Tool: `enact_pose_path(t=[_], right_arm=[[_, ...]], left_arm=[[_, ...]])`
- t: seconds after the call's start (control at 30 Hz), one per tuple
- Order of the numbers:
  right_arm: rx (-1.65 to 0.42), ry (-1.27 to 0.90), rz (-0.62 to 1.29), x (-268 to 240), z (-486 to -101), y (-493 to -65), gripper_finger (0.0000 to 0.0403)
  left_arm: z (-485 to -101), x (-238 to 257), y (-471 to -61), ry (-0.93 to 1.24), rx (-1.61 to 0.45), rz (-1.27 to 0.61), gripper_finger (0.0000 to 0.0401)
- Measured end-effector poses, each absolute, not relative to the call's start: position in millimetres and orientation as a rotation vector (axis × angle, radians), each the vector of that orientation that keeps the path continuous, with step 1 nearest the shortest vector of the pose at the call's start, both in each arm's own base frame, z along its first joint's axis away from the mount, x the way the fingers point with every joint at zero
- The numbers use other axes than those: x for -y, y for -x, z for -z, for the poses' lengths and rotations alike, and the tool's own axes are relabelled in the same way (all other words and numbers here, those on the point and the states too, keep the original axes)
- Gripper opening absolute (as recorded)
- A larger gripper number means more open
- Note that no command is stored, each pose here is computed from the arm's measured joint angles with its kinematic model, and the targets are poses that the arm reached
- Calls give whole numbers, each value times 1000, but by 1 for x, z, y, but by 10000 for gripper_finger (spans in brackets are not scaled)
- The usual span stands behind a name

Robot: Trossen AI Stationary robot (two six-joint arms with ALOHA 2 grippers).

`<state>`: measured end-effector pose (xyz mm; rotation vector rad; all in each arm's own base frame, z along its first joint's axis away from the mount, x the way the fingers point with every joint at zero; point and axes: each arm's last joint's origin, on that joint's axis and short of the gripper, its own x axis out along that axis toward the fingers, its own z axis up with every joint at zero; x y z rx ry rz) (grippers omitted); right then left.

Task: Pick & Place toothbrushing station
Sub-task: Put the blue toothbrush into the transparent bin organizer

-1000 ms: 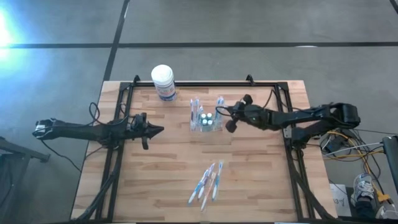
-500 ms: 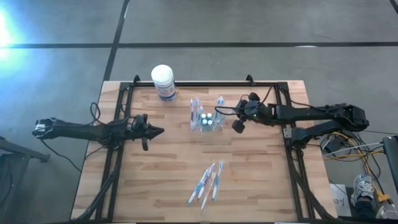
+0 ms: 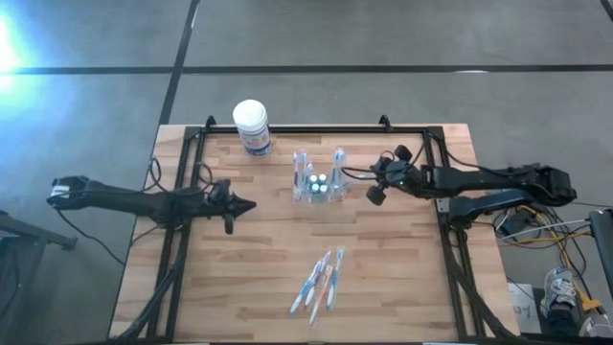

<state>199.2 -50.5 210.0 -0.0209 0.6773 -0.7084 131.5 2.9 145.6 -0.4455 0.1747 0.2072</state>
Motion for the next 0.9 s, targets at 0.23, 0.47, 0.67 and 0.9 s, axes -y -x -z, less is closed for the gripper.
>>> enact_pose_path(t=[0.23,0.47,0.67,0.9], right_arm=[[-789,-43,533,43,-209,-184,8],[-643,-65,133,32,-205,-192,8],[-584,-17,164,44,-208,-205,8],[-527,-56,318,80,-209,-221,8]], left_arm=[[-144,-3,-132,443,-186,-210,8],[-143,-3,-133,420,-195,-216,7],[-147,-3,-133,416,-156,-207,6],[-148,-3,-134,391,-154,-205,10]])
